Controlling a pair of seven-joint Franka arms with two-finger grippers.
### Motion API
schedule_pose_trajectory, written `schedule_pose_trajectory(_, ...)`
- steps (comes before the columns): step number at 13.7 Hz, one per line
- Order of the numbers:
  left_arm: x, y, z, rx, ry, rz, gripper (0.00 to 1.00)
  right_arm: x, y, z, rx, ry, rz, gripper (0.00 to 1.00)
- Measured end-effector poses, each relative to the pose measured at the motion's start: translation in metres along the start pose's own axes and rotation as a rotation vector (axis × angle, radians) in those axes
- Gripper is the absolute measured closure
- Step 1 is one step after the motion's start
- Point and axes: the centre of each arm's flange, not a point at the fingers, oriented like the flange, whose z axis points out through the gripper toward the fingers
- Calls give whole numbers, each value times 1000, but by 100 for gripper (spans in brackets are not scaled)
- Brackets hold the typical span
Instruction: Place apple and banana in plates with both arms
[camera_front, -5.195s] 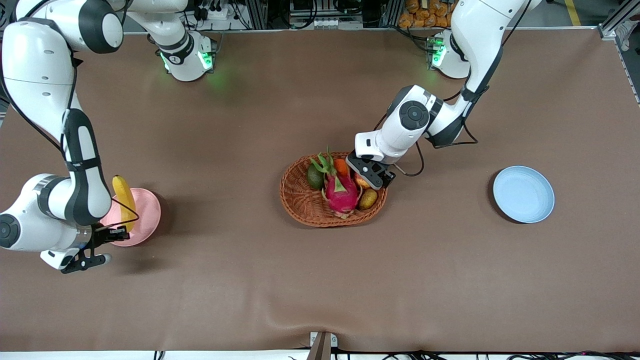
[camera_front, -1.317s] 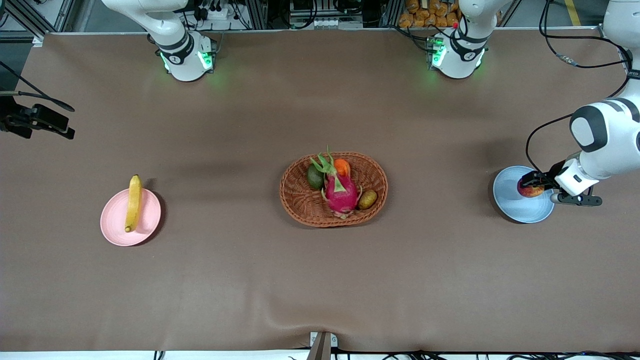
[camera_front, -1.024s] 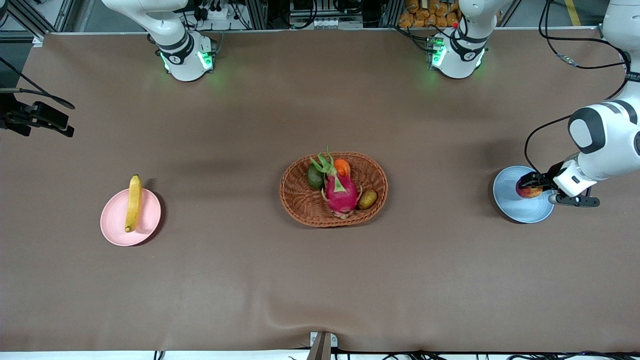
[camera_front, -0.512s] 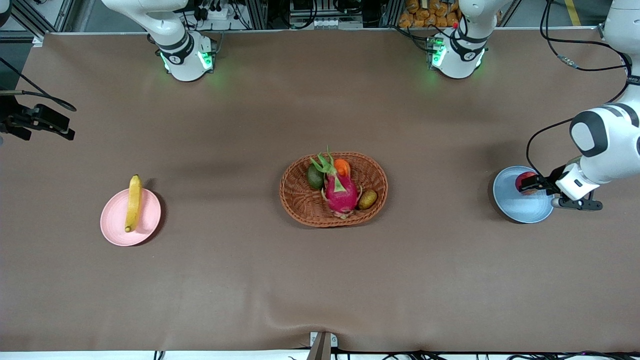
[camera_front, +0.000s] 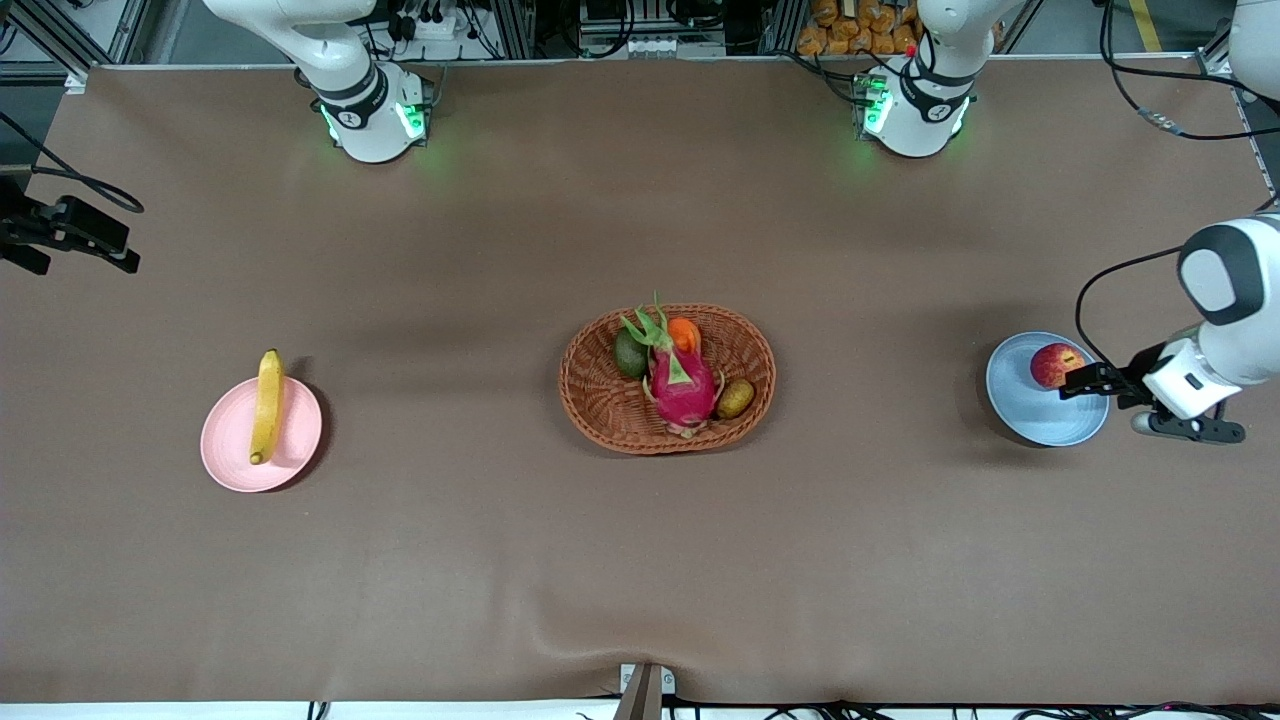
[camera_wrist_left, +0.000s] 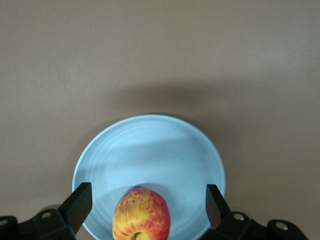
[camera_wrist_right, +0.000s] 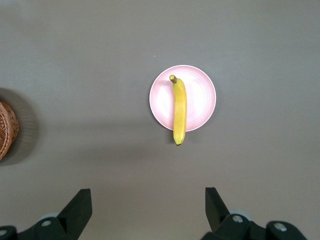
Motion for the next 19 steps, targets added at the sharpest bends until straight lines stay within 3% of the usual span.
schedule_pose_trajectory(7, 25, 15, -40, 9, 39, 36, 0, -4, -10, -5, -3, -26, -18, 0)
schedule_pose_trajectory(11, 37, 47, -51, 1, -3, 50, 0, -4, -6, -5, -8, -26, -11, 0)
schedule_pose_trajectory(15, 45, 101, -91, 82, -59, 29, 0, -5, -2, -8, -10, -19, -5, 0)
schedule_pose_trajectory(19, 36, 105, -153, 129, -24, -3, 0, -7, 6, -12, -9, -12, 10, 0)
